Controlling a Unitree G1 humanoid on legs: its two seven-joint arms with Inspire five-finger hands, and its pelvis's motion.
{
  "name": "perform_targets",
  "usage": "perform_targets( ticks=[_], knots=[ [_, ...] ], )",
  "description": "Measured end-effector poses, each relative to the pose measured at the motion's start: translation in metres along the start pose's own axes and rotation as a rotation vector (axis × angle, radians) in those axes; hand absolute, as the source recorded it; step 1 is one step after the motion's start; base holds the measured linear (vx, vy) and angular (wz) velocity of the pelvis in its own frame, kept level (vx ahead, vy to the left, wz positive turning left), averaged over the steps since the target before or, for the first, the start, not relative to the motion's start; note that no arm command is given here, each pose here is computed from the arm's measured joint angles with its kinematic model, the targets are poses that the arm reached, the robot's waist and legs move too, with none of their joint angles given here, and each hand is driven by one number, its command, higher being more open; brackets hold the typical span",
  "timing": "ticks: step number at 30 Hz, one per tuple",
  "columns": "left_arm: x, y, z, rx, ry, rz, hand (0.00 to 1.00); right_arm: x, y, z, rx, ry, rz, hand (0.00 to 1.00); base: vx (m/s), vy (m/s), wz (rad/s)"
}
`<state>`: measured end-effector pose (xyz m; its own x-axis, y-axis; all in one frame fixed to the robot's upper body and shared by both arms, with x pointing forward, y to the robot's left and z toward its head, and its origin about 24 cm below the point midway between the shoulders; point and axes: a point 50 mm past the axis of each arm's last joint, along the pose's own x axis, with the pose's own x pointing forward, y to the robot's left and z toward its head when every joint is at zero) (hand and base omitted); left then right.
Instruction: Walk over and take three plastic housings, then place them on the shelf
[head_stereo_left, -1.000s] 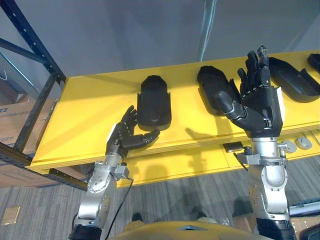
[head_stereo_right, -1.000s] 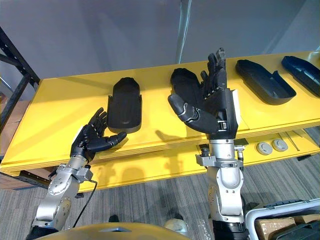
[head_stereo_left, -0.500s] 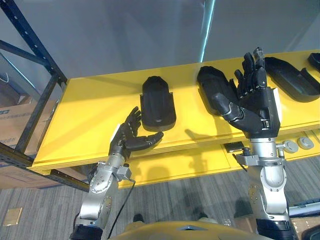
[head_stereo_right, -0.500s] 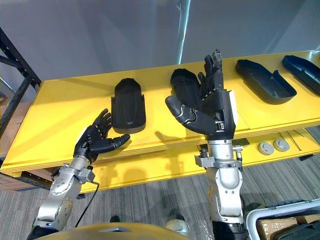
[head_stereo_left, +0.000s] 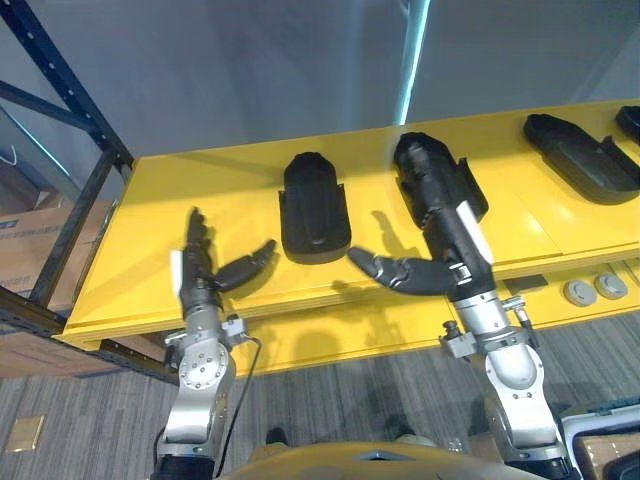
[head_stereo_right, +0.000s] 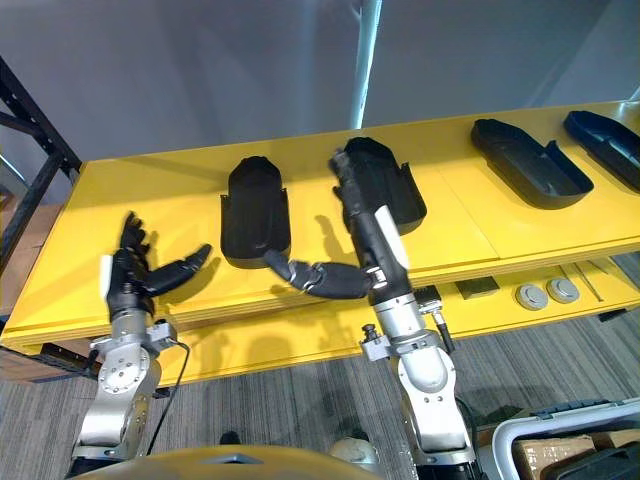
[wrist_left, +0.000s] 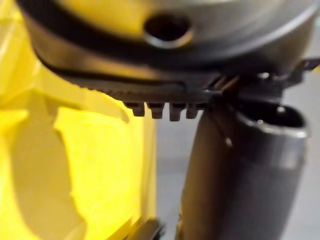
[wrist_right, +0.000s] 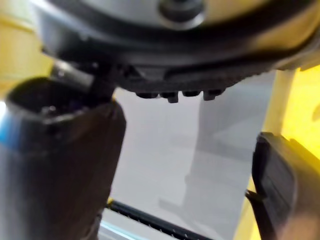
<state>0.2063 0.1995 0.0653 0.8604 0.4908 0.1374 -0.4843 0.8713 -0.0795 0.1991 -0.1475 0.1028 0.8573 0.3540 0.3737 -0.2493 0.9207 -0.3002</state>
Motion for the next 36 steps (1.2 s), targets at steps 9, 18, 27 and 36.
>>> perform_targets(
  ticks=[9,18,27,36],
  knots=[
    [-0.001,0.004,0.027,-0.097,-0.142,0.087,1.00,-0.003,0.036,-0.025,-0.135,0.109,0.113,1.00,0.00,-0.004,0.09],
    [-0.007,-0.001,0.025,-0.113,-0.129,0.049,1.00,-0.003,0.032,-0.057,-0.450,0.215,-0.009,1.00,-0.01,-0.007,0.12],
    [-0.009,-0.001,0.022,-0.142,-0.102,0.036,1.00,-0.007,0.020,-0.074,-0.584,0.276,-0.200,1.00,-0.01,-0.007,0.07],
    [-0.012,-0.009,0.022,-0.153,-0.093,-0.013,1.00,0.007,0.014,-0.080,-0.606,0.267,-0.213,1.00,0.00,-0.008,0.07]
  ],
)
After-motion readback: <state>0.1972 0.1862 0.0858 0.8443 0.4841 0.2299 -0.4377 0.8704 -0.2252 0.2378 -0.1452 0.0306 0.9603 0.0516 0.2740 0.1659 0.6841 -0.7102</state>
